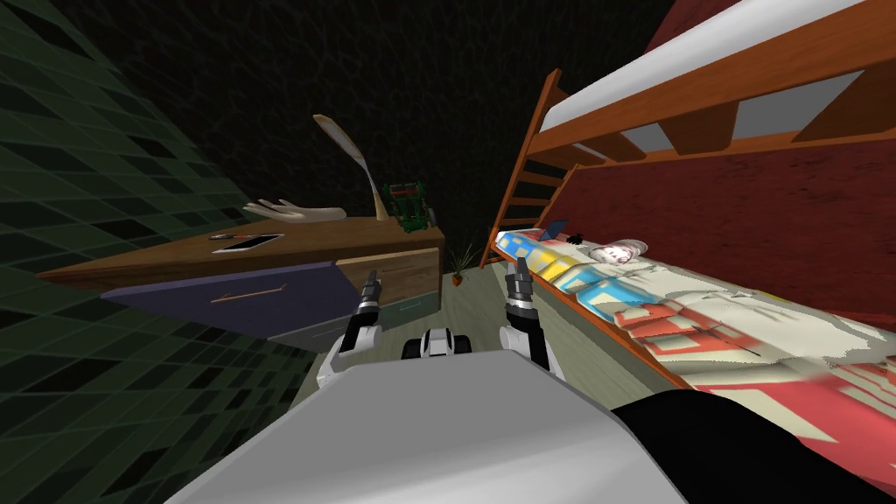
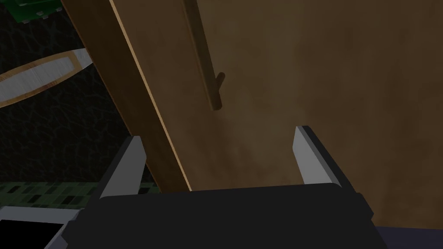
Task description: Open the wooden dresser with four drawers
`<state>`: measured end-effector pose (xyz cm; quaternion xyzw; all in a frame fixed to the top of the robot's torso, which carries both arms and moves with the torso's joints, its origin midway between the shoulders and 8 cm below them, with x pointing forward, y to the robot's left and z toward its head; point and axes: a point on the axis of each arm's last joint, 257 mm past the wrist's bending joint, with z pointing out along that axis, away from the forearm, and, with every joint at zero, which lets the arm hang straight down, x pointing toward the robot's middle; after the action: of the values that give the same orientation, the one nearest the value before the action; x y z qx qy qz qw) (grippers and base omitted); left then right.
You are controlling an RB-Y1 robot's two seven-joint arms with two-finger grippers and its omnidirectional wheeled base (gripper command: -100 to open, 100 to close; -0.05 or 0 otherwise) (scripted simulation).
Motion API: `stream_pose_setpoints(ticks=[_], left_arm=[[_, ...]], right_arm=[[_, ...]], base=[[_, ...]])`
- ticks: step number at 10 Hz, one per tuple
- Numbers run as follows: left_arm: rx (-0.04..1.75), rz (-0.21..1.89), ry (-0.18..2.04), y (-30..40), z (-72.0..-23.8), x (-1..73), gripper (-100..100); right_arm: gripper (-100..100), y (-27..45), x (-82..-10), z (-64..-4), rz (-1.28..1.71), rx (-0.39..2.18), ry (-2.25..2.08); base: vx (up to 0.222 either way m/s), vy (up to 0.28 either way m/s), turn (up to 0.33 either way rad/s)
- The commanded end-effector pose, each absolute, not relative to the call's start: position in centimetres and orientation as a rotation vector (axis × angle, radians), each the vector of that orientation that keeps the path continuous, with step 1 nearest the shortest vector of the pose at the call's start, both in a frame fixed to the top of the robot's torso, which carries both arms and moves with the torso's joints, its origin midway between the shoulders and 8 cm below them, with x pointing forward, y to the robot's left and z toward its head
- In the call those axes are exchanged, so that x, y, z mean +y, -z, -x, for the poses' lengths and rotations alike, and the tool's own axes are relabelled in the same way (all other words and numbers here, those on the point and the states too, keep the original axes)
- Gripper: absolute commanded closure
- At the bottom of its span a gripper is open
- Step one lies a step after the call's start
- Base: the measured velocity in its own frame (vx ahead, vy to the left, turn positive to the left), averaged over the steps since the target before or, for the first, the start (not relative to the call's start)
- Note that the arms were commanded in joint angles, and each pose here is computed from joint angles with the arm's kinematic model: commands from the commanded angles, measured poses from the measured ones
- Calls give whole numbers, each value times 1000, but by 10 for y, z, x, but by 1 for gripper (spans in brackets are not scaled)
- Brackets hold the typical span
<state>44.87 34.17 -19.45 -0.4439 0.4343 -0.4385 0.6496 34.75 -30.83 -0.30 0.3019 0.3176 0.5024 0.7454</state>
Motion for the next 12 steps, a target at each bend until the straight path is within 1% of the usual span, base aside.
stream_pose_setpoints(ticks=[1, 3, 6, 7, 9, 12], left_arm=[[951, 1089, 1016, 209, -448, 331, -100], [949, 1093, 1018, 210, -448, 330, -100], [946, 1093, 1017, 201, -451, 331, -100], [948, 1095, 1018, 209, -449, 330, 100], [942, 1083, 1025, 197, -450, 329, 100], [952, 1091, 1022, 197, -448, 328, 100]], right_arm=[[0, 3, -308, -347, -661, 695, -1100], [0, 3, -308, -347, -661, 695, -1100], [0, 3, -308, -347, -661, 696, -1100], [0, 3, -308, -347, -661, 695, -1100], [0, 3, -308, -348, -661, 695, -1100], [0, 3, -308, -348, -661, 695, -1100]], base=[[28, -36, 7], [14, -19, 2], [68, 13, -7], [-60, -18, 15], [-74, -10, 10], [-172, -67, 13]])
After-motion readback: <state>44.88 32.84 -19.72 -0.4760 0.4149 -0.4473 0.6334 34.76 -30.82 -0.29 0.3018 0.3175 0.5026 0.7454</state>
